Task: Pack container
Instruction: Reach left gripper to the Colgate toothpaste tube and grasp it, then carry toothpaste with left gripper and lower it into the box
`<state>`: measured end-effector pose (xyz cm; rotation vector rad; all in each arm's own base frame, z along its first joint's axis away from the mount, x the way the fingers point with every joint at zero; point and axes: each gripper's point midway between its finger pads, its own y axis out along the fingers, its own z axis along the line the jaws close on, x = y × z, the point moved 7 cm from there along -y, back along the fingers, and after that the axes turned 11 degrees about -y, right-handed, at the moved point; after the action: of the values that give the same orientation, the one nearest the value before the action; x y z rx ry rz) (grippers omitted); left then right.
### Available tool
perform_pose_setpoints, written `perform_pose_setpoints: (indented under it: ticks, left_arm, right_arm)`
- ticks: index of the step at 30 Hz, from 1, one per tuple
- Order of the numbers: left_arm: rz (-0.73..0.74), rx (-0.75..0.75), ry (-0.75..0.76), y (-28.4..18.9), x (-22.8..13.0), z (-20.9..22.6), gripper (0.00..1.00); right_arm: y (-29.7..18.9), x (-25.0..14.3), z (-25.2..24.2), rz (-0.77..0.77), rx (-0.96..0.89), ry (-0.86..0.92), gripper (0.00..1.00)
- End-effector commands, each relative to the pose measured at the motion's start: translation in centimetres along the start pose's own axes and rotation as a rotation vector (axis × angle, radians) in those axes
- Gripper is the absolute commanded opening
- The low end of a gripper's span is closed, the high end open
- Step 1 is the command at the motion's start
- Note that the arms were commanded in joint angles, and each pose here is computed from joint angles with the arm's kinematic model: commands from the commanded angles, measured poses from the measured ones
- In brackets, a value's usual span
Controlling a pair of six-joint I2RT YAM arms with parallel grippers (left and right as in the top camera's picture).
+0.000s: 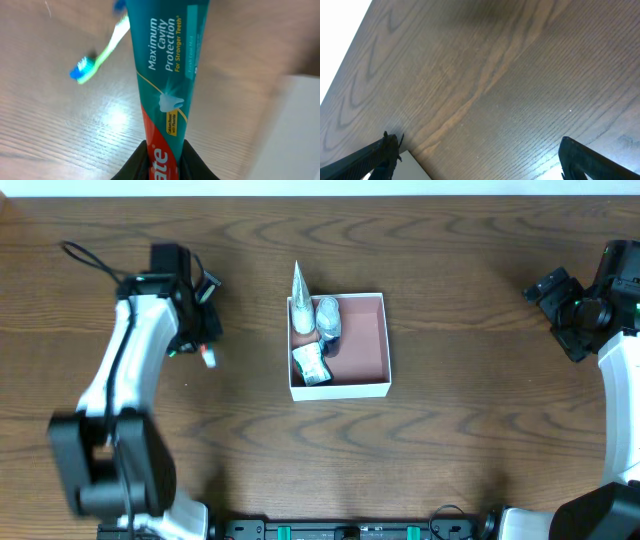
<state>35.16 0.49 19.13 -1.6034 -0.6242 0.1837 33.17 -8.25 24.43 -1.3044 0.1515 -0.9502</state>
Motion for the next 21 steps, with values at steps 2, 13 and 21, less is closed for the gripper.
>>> perform_pose_setpoints:
  ticks: [2,13,21]
  left_arm:
    - [-0.195,-0.204,0.171,-9.6,-1.7,-4.3,0.19]
    - [-0.509,-0.402,0.449,-19.4,-11.8,-12.1,0.19]
    - [-0.537,-0.287,0.472,-14.4,-17.2,-18.6,0.19]
  right_arm:
    - [-0.4,0.2,-0.1,-0.014,0.000,-0.009,0.99]
    - [-0.4,0.1,-0.1,-0.013,0.000,-0.009,0.99]
    - [-0.4,0.1,-0.1,-0.013,0.000,-0.009,0.99]
